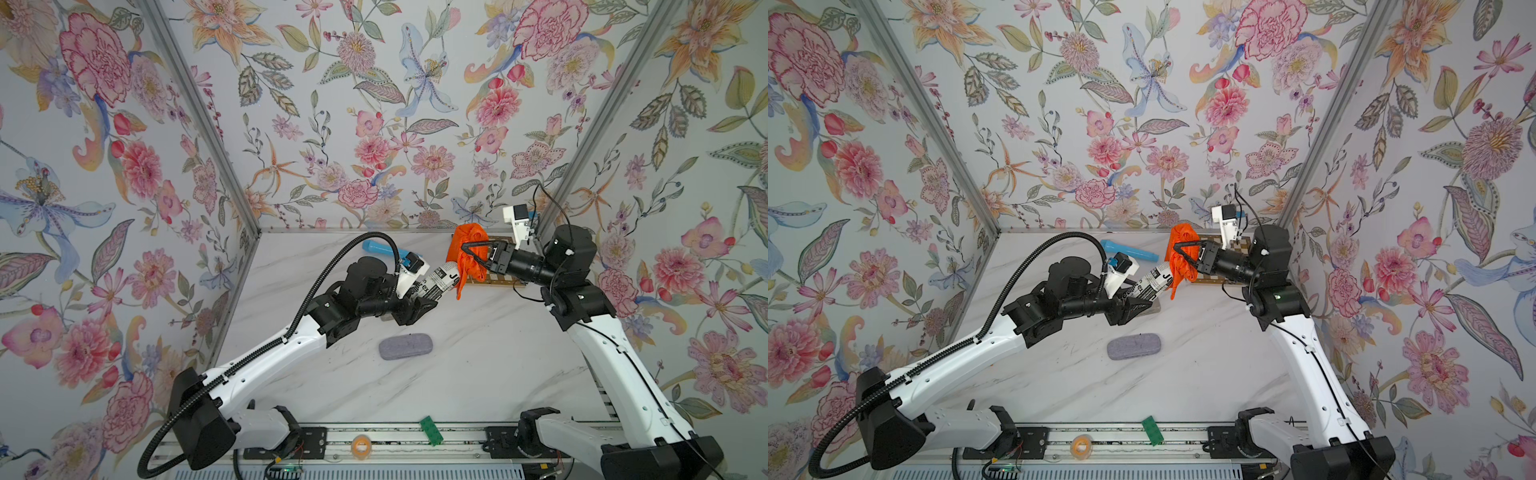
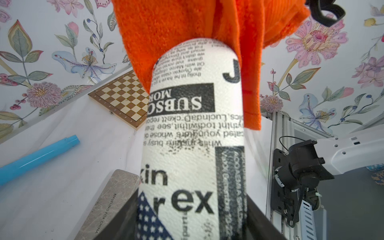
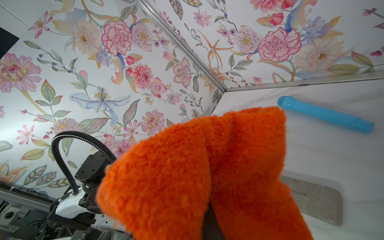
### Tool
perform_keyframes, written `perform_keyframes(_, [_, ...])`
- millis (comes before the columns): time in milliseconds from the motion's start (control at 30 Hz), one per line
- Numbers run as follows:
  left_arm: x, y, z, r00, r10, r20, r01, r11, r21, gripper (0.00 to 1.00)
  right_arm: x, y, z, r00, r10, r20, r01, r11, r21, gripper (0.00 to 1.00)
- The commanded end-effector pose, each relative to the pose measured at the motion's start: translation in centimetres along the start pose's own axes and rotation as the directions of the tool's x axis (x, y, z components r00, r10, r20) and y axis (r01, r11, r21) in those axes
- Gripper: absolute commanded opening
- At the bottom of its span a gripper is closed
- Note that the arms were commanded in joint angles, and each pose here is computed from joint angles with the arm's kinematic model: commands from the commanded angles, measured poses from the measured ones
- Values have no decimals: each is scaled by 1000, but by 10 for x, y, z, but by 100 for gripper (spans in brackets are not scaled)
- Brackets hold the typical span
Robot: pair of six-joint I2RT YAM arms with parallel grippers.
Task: Wipe the eyeglass case
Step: Wipe the dirt from the eyeglass case.
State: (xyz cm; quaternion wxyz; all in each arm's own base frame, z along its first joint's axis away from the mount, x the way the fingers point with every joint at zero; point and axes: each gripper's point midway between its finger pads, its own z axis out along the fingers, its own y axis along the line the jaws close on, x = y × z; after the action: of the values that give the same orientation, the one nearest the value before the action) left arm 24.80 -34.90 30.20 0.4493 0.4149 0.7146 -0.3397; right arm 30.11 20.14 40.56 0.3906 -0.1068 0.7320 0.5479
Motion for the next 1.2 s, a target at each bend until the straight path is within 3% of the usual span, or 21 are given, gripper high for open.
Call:
perform_keyframes(0, [-12,-8,-4,992,123,19,-123,992,-14,27,11,-2,18,998,-2,-69,0,1000,-21,0])
perform_keyframes(133, [-12,-11,-6,984,179,0,-179,984,-21,27,30,-15,45,988,62,-141,-71,996,-54,0])
perform_keyframes(300, [-5,-2,-8,942,327,-82,-333,940,-78,26,38,-12,58,971,95,-217,-117,989,-91,0])
perform_keyframes(500, [-10,17,-9,894,427,-133,-445,881,-159,25,56,-2,72,930,166,-328,-225,963,-151,0])
perform_keyframes(800, [-15,38,-24,858,486,-165,-512,829,-225,25,75,-25,53,887,253,-386,-299,952,-63,0])
perform_keyframes(1033, [-30,30,-19,855,508,-101,-518,829,-213,25,106,-21,87,833,250,-494,-327,942,-74,0])
perform_keyframes(1167, [-30,33,-22,848,519,-109,-529,815,-237,25,112,-31,87,818,273,-506,-346,937,-53,0])
